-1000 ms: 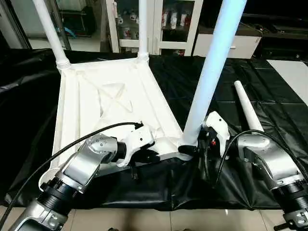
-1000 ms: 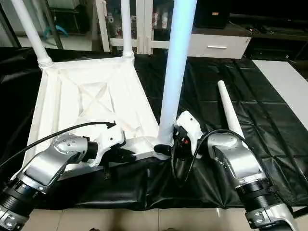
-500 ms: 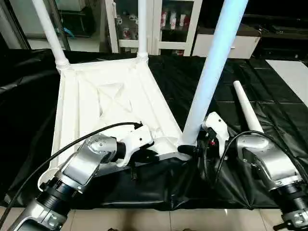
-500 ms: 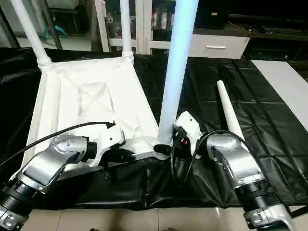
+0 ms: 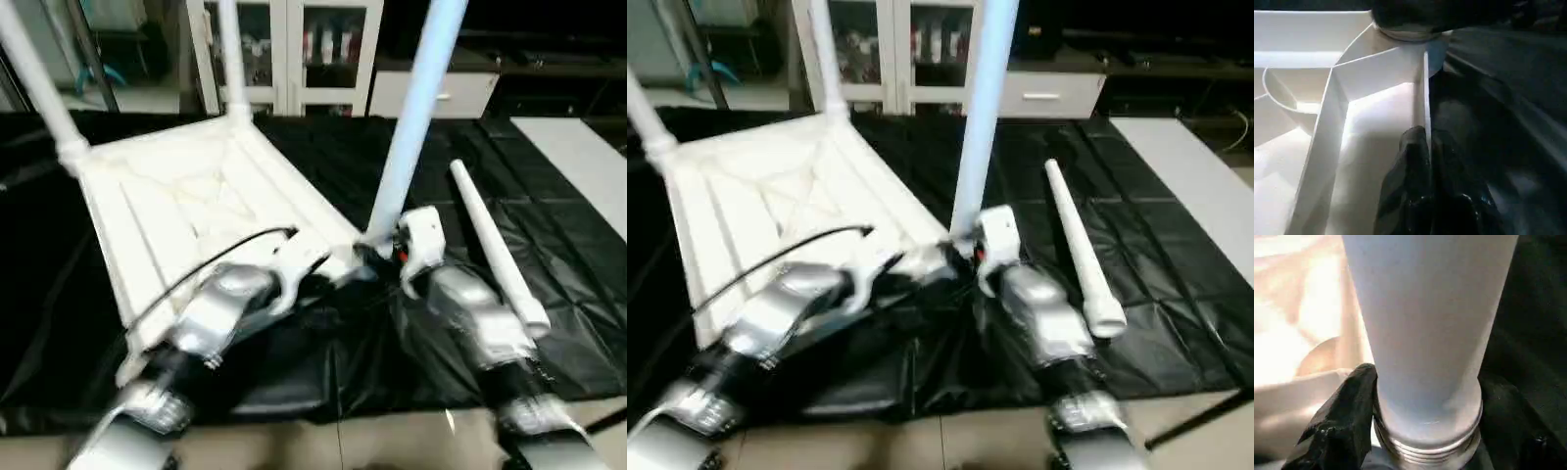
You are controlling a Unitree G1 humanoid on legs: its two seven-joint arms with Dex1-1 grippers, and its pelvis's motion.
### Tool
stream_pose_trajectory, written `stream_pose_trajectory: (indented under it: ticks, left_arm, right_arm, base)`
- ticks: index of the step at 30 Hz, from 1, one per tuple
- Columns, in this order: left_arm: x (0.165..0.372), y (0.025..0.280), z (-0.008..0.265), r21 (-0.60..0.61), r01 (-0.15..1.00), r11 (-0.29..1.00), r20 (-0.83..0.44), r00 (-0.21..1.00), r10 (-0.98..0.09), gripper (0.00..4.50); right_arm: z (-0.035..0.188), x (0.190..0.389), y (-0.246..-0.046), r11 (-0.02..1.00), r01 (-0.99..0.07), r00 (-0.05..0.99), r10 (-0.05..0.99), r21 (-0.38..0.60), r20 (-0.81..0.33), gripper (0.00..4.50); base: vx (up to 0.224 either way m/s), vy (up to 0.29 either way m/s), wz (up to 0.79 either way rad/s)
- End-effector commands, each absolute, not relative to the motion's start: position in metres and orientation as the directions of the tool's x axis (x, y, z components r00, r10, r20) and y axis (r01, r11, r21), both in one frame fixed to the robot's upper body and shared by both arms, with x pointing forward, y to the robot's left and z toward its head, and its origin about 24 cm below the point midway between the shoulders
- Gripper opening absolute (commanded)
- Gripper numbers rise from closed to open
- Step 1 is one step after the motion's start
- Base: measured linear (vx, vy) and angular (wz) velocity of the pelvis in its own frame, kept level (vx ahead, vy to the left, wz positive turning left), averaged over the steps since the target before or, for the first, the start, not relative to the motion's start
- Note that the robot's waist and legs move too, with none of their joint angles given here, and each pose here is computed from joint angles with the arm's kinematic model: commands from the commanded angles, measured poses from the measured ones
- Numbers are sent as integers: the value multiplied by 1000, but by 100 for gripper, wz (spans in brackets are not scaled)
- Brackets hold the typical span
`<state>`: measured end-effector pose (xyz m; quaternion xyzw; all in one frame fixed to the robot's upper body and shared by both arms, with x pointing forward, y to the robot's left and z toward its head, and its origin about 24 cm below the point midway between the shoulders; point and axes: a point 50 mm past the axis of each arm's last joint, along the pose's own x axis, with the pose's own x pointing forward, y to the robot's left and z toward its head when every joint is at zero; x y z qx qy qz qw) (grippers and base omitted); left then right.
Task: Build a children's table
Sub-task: Rotate leg to tighten
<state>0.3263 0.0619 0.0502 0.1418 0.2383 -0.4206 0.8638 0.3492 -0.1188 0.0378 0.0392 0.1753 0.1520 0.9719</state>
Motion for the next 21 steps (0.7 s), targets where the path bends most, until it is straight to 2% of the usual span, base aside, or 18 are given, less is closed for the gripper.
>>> stream_pose_trajectory:
  ticks: [1,5,10,11,14,17,21]
  left_arm:
    - [336,45,62,87,753,653,-475,607,-637,0]
    - [341,40,62,127,714,689,-467,656,-593,0]
    - [339,41,62,114,720,684,-458,649,-607,0]
    - [339,41,62,113,723,682,-457,647,-610,0]
    - [337,44,62,110,740,664,-459,630,-626,0]
    - [328,53,59,101,784,613,-480,578,-660,0]
    - [317,62,58,93,844,528,-497,499,-710,0]
  right_arm:
    - [3,341,-120,989,-115,860,146,94,-489,272]
    - [0,344,-105,996,-41,858,76,80,-508,271]
    - [13,351,-90,989,-89,895,133,122,-426,270]
    - [16,353,-90,988,-99,903,141,121,-407,326]
    - [22,355,-91,981,-121,918,169,153,-358,340]
    - [28,353,-102,972,-169,927,213,162,-309,376]
    - [32,346,-115,955,-239,914,282,174,-292,392]
  base:
    - [0,0,0]
    - [0,0,0]
    - [0,0,0]
    - [0,0,0]
    - [0,0,0]
    - [0,0,0]
    - [0,0,0]
